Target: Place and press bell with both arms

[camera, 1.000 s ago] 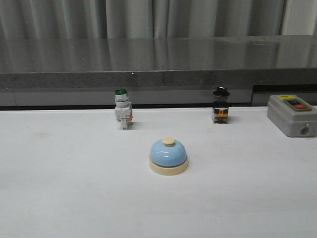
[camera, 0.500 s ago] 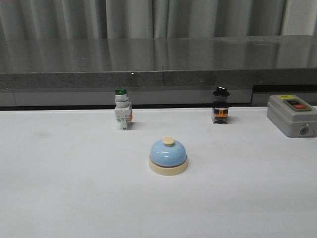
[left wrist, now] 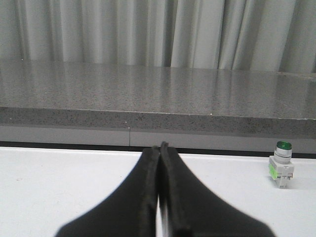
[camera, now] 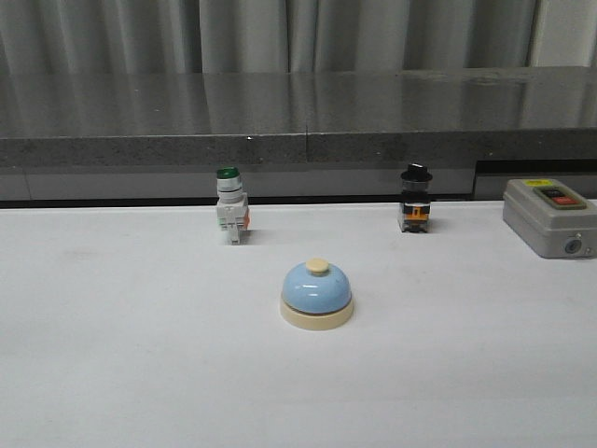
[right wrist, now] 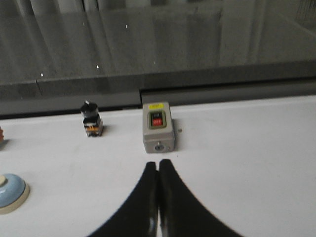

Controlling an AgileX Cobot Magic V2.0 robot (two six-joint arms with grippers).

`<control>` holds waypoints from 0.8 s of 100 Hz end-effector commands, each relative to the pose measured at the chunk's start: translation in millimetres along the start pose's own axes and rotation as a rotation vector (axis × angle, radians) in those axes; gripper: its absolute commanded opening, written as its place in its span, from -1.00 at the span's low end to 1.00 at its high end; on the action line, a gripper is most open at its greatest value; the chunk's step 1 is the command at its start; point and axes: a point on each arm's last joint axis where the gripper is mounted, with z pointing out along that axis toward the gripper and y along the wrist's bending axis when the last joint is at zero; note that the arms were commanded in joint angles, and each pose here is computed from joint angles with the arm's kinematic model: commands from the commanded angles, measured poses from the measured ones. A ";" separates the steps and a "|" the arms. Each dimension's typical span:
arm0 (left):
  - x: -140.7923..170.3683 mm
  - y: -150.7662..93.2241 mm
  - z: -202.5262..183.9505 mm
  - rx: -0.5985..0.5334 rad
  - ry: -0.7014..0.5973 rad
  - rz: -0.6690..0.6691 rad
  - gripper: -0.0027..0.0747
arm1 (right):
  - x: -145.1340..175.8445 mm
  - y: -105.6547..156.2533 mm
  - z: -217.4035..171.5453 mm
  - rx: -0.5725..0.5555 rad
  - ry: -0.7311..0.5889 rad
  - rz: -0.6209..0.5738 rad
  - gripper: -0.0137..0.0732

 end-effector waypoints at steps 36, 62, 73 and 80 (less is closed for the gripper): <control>5.6 1.5 -1.2 -0.005 -0.064 -0.018 -0.98 | 24.8 -5.1 25.3 0.011 -0.308 -0.076 -0.83; 5.6 1.5 -1.2 -0.005 -0.064 -0.018 -0.98 | 60.7 -8.3 39.5 0.013 -0.233 -0.073 -0.83; 5.6 1.5 -1.2 -0.005 -0.064 -0.018 -0.98 | 58.9 -8.1 39.1 0.011 -0.253 -0.075 -0.83; 5.6 1.5 -1.2 -0.005 -0.064 -0.018 -0.98 | 58.9 -8.1 39.1 0.011 -0.253 -0.075 -0.83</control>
